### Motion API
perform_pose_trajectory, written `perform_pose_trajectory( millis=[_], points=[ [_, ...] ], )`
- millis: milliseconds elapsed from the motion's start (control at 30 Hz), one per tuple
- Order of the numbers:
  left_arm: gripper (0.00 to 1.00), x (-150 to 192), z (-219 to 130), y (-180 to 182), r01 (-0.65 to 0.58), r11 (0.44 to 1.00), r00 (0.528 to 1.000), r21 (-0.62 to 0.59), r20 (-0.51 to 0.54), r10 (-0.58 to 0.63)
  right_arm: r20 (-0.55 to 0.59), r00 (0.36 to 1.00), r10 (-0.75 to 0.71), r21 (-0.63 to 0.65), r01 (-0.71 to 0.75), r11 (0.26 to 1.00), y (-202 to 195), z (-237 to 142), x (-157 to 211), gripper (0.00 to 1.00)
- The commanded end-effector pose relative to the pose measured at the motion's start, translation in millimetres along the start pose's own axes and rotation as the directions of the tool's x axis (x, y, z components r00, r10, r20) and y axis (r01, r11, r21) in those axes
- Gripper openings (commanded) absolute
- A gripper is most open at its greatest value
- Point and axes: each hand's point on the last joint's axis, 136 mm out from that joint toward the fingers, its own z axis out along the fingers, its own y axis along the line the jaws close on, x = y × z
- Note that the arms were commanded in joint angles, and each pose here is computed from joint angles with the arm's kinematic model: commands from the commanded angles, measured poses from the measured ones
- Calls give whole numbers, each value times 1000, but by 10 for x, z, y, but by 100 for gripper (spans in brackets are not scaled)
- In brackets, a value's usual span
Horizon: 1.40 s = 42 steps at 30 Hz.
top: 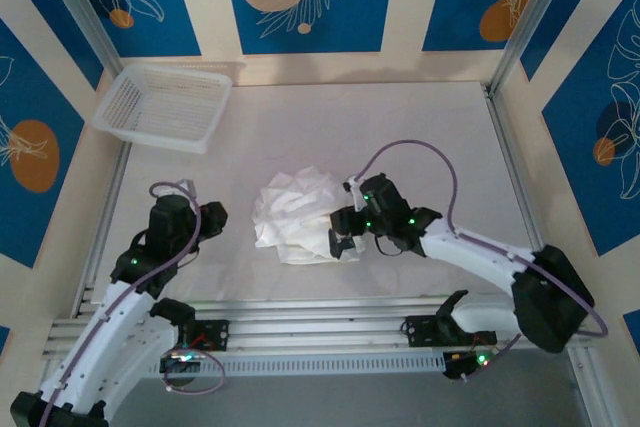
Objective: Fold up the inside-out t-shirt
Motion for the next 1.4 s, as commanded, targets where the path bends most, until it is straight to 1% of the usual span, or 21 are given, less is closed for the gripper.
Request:
perform_pose_trajectory(
  millis=[0, 67, 133, 200, 367, 400, 433, 500, 567, 600, 633, 667, 733, 767, 800, 933, 1000, 1067, 1133, 1233, 1367],
  points=[
    [34, -146, -8, -348, -25, 991, 1000, 130, -4, 26, 80, 949, 305, 153, -314, 937, -578, -136, -101, 54],
    [35, -64, 100, -737, -39, 968, 993, 249, -96, 65, 11, 882, 472, 165, -467, 869, -819, -112, 17, 54],
    [38, 85, 164, -1125, -136, 944, 971, 299, -150, 188, -80, 836, 542, 176, -523, 834, -899, -51, 120, 56],
    [44, 231, 250, -1525, -248, 905, 932, 344, -170, 320, -187, 808, 559, 153, -538, 829, -828, 49, 199, 60],
    [63, 616, 757, -2096, -326, 858, 847, 397, -280, 452, -367, 747, 555, -42, -609, 792, -403, 259, 217, 62],
    [66, 664, 897, -2112, -336, 863, 841, 378, -292, 456, -386, 748, 539, -90, -612, 785, -290, 283, 206, 56],
    [66, 690, 999, -2113, -338, 869, 837, 361, -306, 453, -397, 753, 525, -123, -610, 783, -206, 300, 201, 45],
    [66, 716, 1170, -2072, -366, 877, 822, 312, -333, 462, -408, 786, 465, -184, -569, 801, 18, 307, 170, 15],
    [66, 734, 1235, -1989, -397, 878, 803, 268, -362, 473, -365, 857, 363, -256, -467, 846, 262, 278, 147, 3],
    [65, 773, 1258, -1917, -412, 877, 786, 249, -389, 480, -339, 891, 304, -290, -406, 867, 389, 267, 176, 1],
    [62, 827, 1270, -1834, -427, 874, 767, 231, -420, 485, -317, 913, 257, -318, -358, 878, 487, 263, 196, 1],
    [52, 907, 1284, -1688, -450, 871, 738, 199, -466, 488, -307, 927, 215, -341, -318, 885, 567, 261, 228, 3],
    [21, 1001, 1273, -1332, -497, 860, 705, 114, -526, 476, -315, 928, 199, -343, -307, 888, 598, 267, 262, 8],
    [6, 1005, 1240, -1138, -505, 860, 706, 75, -537, 462, -316, 926, 207, -334, -312, 889, 568, 263, 261, 11],
    [0, 973, 1187, -986, -490, 870, 721, 53, -536, 439, -308, 927, 213, -332, -314, 889, 543, 240, 238, 14],
    [0, 736, 909, -436, -345, 938, 817, -20, -497, 291, -204, 954, 220, -295, -274, 915, 372, 104, 96, 40],
    [0, 616, 744, -273, -304, 952, 854, -38, -453, 255, -122, 959, 256, -142, -272, 952, 57, 90, 33, 44],
    [0, 579, 645, -182, -305, 951, 866, -56, -431, 252, -78, 953, 294, 65, -289, 955, -322, 100, 52, 46],
    [0, 592, 605, -113, -308, 948, 866, -76, -434, 247, -124, 953, 276, 151, -257, 955, -465, 156, 89, 53],
    [0, 620, 612, -42, -300, 948, 870, -105, -438, 227, -239, 944, 230, 86, -215, 973, -263, 359, 100, 63],
    [0, 572, 634, -11, -274, 952, 892, -136, -406, 199, -274, 942, 192, -11, -203, 979, 32, 762, 109, 69]
  ],
)
